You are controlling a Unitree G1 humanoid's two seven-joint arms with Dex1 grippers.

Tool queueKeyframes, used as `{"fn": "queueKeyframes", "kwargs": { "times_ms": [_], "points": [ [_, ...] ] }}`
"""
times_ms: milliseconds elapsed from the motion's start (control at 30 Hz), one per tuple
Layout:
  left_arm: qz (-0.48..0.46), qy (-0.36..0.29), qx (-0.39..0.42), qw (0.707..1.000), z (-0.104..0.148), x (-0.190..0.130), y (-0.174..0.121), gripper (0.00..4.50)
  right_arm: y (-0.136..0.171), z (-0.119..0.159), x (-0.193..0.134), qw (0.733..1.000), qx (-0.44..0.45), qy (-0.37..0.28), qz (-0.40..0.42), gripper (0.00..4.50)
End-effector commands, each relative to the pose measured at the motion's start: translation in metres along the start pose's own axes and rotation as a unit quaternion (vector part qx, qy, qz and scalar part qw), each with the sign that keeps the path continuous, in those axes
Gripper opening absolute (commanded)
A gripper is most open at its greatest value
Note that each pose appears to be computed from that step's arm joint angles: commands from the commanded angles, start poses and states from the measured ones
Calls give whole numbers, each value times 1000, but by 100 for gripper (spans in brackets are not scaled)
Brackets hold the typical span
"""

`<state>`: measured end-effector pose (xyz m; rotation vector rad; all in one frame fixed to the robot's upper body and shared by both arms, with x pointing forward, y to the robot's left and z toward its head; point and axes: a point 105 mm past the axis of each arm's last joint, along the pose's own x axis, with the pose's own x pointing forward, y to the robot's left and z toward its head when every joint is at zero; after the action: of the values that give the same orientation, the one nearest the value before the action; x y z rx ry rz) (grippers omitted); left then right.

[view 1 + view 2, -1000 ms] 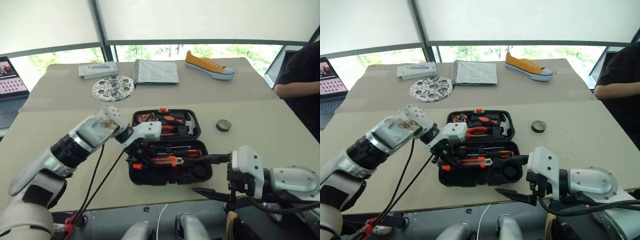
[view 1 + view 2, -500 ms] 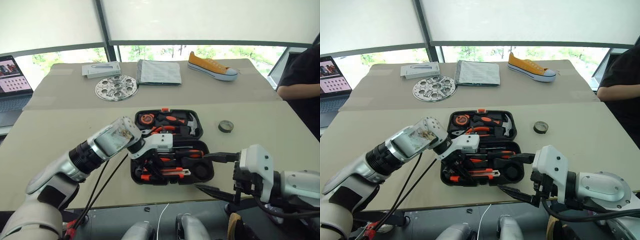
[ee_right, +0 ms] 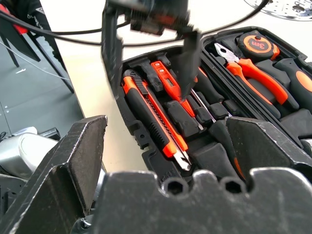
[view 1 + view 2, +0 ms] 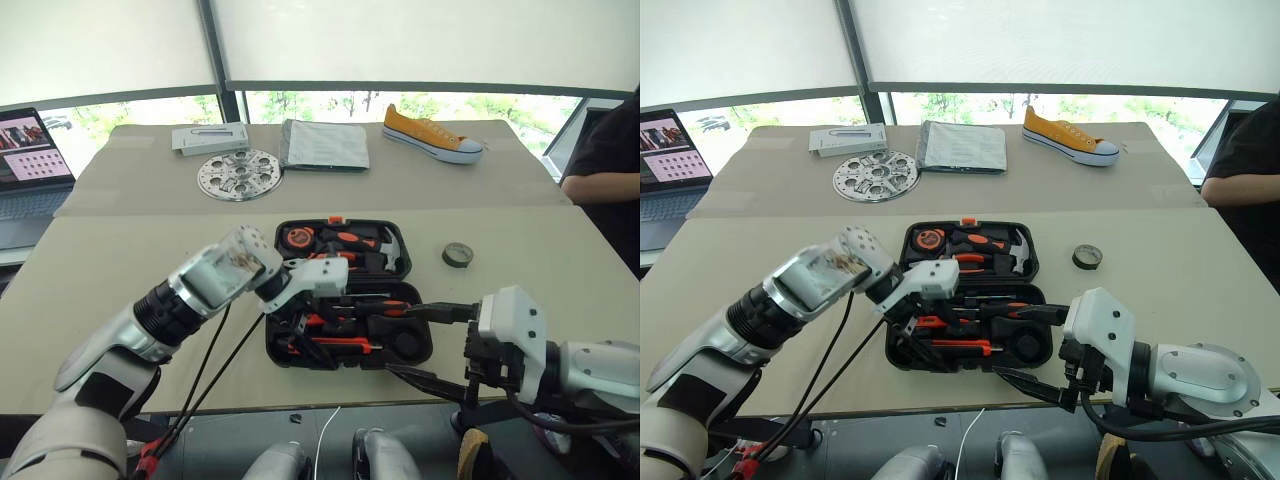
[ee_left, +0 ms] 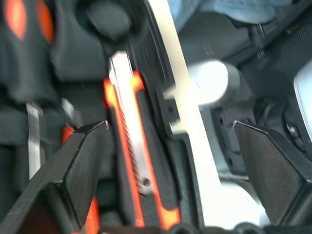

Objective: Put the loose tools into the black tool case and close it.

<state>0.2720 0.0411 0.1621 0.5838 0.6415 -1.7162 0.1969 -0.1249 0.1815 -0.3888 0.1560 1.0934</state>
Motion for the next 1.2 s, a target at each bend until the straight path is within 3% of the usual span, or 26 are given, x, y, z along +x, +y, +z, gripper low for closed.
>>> {"fn": "queueKeyframes", "kwargs": {
  "times_ms": [33, 100, 200, 433, 533, 967, 1033, 1200],
  "points": [
    [9, 0, 23, 1000, 0, -2, -1, 445, 0, 6, 1, 1000, -18, -13, 3, 450],
    [28, 8, 30, 999, -6, 2, 5, 445, -1, 7, 1, 1000, -20, -13, 4, 450],
    [19, 23, 46, 998, -14, 7, 1, 370, -1, 7, 1, 1000, -21, -13, 5, 450],
    [22, 45, 75, 996, -28, 16, 4, 106, 0, 7, 0, 1000, -21, -10, 6, 450],
    [18, 46, 81, 996, -28, 13, 2, 29, 0, 6, 0, 1000, -20, -9, 4, 450],
    [36, 52, 65, 996, -27, 7, 9, 24, -2, 6, 1, 1000, -19, -10, -1, 450],
    [35, 50, 65, 996, -26, 9, 9, 124, -3, 6, 1, 1000, -20, -9, -2, 450],
    [31, 34, 61, 997, -18, 7, 7, 296, -3, 6, 0, 1000, -20, -7, -4, 450]
  ]
}}
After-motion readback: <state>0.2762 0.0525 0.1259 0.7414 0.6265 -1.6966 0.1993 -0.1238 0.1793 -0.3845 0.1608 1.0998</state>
